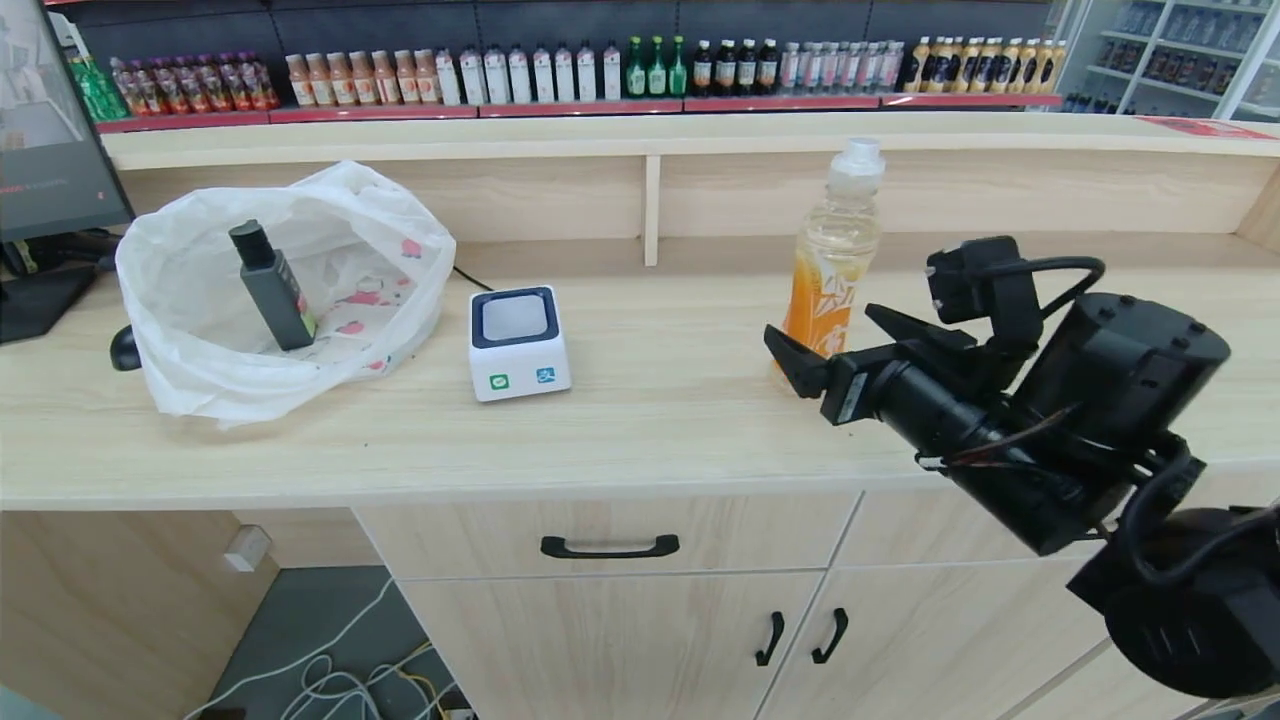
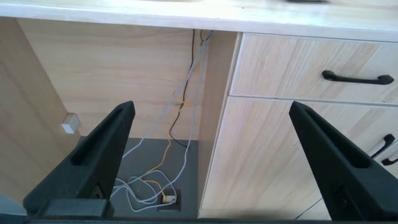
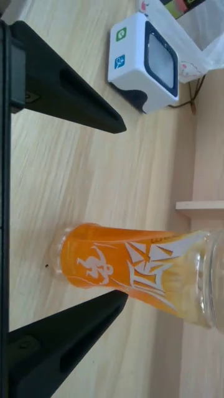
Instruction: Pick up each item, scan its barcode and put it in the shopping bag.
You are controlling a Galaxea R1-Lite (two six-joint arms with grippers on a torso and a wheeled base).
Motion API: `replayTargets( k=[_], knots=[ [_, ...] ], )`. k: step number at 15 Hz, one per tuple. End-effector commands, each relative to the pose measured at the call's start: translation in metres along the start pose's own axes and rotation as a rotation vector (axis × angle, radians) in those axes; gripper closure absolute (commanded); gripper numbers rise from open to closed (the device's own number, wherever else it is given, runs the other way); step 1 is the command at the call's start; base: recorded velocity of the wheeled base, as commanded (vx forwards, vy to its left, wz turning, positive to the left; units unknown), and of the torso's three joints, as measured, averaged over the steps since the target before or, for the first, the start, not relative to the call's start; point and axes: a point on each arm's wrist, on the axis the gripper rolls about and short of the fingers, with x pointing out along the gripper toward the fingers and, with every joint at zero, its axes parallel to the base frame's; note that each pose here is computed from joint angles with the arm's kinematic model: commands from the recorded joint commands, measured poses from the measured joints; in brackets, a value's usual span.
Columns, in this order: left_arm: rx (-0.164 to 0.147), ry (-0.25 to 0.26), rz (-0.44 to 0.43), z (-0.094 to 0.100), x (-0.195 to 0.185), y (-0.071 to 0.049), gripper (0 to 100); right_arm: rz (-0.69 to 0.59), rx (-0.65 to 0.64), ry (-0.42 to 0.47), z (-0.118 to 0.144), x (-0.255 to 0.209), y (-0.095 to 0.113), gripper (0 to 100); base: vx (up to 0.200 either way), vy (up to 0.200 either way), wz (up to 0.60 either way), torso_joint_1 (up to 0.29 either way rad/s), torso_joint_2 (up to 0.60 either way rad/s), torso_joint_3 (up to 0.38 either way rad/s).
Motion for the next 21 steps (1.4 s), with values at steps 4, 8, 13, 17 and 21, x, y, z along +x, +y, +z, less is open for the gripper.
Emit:
replayTargets(
  k=[4, 8, 13, 17, 21],
  knots=[
    [-0.001, 0.0, 0.001, 0.0, 0.0, 0.0, 0, -0.101, -0.021, 0.047, 0.02, 0.022, -0.001, 0, 0.0, 0.0, 0.0, 0.0, 0.0, 0.0],
    [-0.001, 0.0, 0.001, 0.0, 0.0, 0.0, 0, -0.173, -0.026, 0.053, 0.015, 0.037, -0.017, 0, 0.0, 0.0, 0.0, 0.0, 0.0, 0.0],
    [-0.001, 0.0, 0.001, 0.0, 0.0, 0.0, 0, -0.209, -0.029, 0.036, 0.012, 0.059, -0.029, 0, 0.0, 0.0, 0.0, 0.0, 0.0, 0.0],
    [-0.001, 0.0, 0.001, 0.0, 0.0, 0.0, 0, -0.235, -0.053, 0.035, 0.008, 0.07, -0.039, 0, 0.0, 0.0, 0.0, 0.0, 0.0, 0.0],
    [0.001, 0.0, 0.001, 0.0, 0.0, 0.0, 0, -0.229, -0.052, 0.031, 0.007, 0.074, -0.039, 0, 0.0, 0.0, 0.0, 0.0, 0.0, 0.0]
  ],
)
